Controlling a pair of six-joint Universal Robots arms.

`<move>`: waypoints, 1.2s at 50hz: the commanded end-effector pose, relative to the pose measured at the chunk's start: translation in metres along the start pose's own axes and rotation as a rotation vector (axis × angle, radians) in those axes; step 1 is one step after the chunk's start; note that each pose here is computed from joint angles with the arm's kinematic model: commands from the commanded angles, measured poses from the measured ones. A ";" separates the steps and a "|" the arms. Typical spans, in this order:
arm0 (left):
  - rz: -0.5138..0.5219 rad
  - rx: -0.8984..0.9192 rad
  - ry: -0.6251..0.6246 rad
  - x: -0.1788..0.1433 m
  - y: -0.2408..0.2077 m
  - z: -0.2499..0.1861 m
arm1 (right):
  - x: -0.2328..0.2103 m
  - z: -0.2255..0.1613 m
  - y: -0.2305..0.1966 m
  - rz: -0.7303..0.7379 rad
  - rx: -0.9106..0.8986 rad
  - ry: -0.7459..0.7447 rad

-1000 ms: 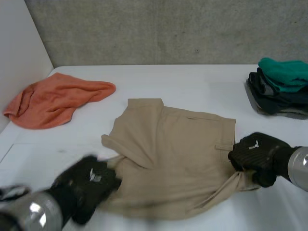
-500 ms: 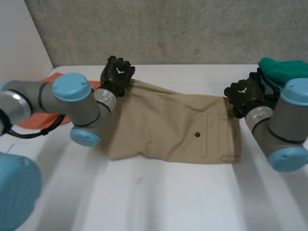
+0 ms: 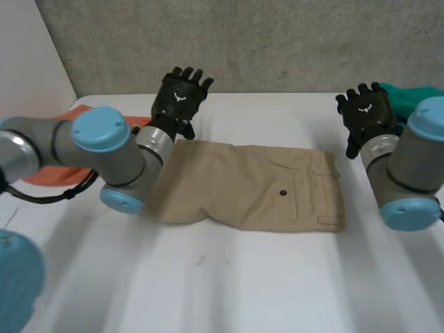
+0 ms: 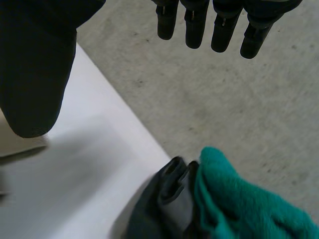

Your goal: Fold the laundry.

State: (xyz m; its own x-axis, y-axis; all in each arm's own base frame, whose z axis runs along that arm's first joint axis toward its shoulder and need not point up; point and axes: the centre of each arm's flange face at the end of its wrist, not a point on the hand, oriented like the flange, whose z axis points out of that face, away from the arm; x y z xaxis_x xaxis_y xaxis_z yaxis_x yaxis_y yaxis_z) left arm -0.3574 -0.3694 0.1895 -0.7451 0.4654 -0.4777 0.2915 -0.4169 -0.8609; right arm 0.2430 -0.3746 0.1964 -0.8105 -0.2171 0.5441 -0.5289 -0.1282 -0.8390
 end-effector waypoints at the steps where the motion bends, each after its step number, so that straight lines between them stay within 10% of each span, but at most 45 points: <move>1: -0.142 -0.027 0.001 -0.013 -0.034 -0.034 | -0.005 -0.050 0.004 0.218 -0.249 -0.194; 20: -0.238 -0.125 0.049 0.001 -0.029 -0.080 | -0.042 -0.066 0.058 0.308 -0.311 -0.334; 39: -0.231 -0.093 0.022 -0.014 -0.054 -0.093 | 0.041 -0.057 0.050 -0.359 -0.241 -0.082; 51: -0.282 -0.079 0.003 -0.022 -0.066 -0.105 | -0.131 -0.116 -0.054 -0.482 0.523 -0.585; 60: -0.276 -0.072 -0.022 -0.031 -0.066 -0.105 | -0.174 -0.149 -0.056 -0.500 0.584 -0.739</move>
State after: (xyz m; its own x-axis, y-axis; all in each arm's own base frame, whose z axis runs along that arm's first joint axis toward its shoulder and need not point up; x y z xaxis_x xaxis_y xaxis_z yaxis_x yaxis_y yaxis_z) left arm -0.2939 -0.2700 0.2402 -0.8062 0.5499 -0.2183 0.1189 -0.2108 -0.9703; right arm 0.3641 -0.2037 0.1587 -0.1223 -0.4884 0.8640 -0.4205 -0.7630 -0.4909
